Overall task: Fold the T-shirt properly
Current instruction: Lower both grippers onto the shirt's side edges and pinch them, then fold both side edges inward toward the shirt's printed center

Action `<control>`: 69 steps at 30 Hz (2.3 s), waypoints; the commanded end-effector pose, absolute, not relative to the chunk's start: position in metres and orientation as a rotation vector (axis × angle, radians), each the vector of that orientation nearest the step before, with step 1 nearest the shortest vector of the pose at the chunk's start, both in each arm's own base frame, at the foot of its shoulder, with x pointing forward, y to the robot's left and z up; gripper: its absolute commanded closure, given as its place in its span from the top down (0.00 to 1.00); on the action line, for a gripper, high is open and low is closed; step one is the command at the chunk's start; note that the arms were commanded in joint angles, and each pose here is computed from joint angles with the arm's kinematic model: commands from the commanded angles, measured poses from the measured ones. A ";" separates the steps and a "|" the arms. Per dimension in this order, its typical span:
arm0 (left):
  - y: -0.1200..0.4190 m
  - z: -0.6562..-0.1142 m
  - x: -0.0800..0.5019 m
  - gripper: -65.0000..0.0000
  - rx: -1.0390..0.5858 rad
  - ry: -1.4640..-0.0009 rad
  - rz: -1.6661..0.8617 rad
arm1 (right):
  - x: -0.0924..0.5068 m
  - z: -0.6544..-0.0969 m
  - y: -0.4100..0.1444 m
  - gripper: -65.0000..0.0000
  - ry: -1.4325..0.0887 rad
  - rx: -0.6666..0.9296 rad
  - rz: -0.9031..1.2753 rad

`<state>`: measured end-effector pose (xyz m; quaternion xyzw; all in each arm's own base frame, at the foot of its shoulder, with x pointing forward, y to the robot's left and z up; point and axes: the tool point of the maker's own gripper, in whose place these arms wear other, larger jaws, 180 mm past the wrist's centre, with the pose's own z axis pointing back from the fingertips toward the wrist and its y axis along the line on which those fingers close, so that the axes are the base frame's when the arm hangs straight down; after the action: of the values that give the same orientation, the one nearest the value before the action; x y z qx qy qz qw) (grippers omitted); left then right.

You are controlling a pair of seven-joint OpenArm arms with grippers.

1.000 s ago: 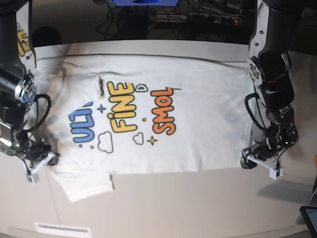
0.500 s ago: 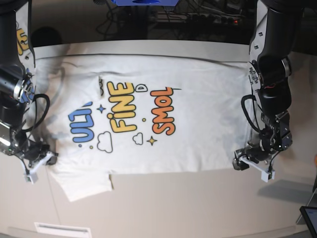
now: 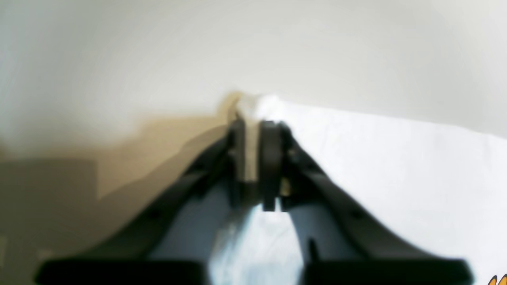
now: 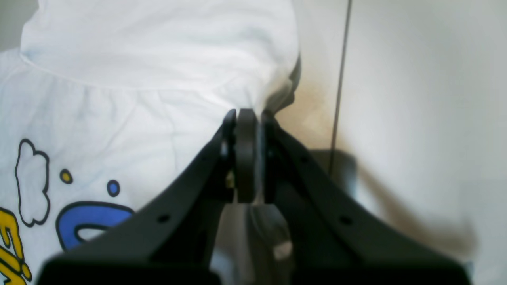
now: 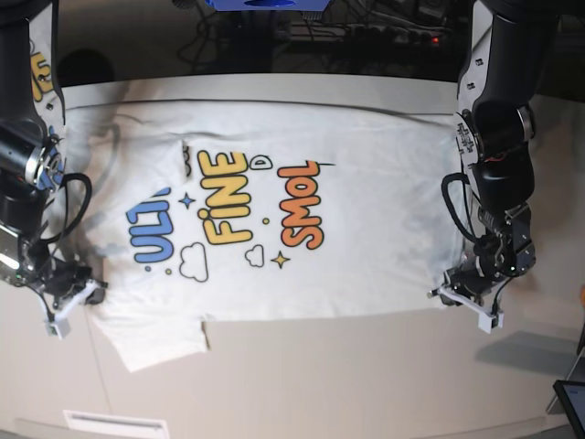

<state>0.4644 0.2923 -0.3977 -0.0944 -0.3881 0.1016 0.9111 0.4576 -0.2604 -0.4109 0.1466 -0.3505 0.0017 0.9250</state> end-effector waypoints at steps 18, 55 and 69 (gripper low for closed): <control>0.303 -0.375 0.476 0.00 -0.171 -0.856 0.198 | 0.490 -0.372 -0.269 0.00 -0.935 0.306 -0.023; 0.291 -0.326 0.440 0.00 -0.021 -0.920 -0.038 | 0.475 -0.364 -0.275 0.00 -1.026 0.311 -0.003; 0.289 -0.317 0.424 0.00 0.020 -0.938 -0.085 | 0.473 -0.364 -0.277 0.00 -1.030 0.303 0.002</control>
<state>0.4142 0.2828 -0.3383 0.0029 -0.4241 -0.0392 0.9048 0.4581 -0.2646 -0.3915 0.1505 -0.4545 0.0035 0.8779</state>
